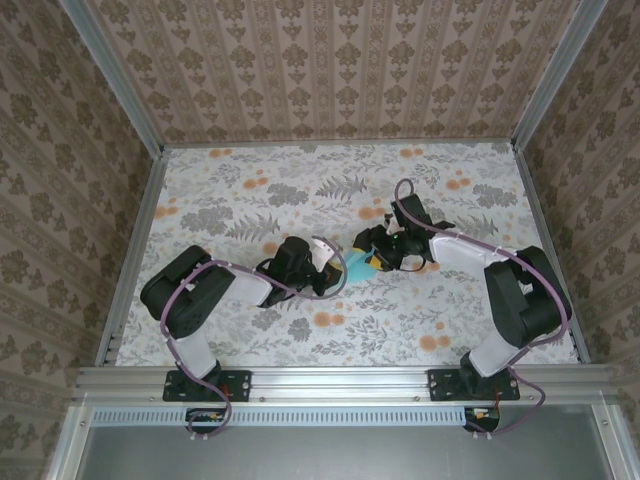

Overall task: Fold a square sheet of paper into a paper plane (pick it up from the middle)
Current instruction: Fourth fold the wing at the center of the table.

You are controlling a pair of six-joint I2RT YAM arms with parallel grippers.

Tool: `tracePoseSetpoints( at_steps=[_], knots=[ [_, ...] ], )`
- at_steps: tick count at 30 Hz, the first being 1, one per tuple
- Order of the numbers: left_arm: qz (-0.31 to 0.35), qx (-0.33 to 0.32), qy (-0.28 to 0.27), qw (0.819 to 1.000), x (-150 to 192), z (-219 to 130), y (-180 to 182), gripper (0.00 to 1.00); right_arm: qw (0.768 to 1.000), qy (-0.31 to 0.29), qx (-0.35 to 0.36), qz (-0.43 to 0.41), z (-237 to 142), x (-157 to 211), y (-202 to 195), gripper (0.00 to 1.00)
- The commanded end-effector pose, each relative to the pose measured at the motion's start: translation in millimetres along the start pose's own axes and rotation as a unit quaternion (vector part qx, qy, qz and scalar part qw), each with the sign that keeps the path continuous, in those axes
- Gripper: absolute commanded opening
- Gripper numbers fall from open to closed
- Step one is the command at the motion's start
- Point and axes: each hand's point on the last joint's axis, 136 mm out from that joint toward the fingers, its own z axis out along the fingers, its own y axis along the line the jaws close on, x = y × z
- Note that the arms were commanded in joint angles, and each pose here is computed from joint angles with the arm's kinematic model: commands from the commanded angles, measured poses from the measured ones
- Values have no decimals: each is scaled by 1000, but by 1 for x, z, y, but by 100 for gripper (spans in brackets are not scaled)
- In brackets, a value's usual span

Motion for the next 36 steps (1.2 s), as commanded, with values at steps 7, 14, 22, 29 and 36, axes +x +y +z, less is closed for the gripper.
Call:
tracePoseSetpoints(
  at_steps=[7,14,22,29,36],
  knots=[
    [-137,15,3,990,-1,2,0,6,999,-7,3,-47,8,2,-16,49],
    [-171,22,6,985,0,3,-1,7,998,9,-1,-57,22,1,-10,47],
    [-198,37,11,979,1,7,-2,9,998,19,2,-60,35,-3,-10,47],
    [-209,41,11,977,-2,8,-3,11,998,27,28,-58,42,-2,-25,44],
    [-228,37,21,973,3,10,0,11,997,20,29,-66,42,-3,-27,41]
  ],
)
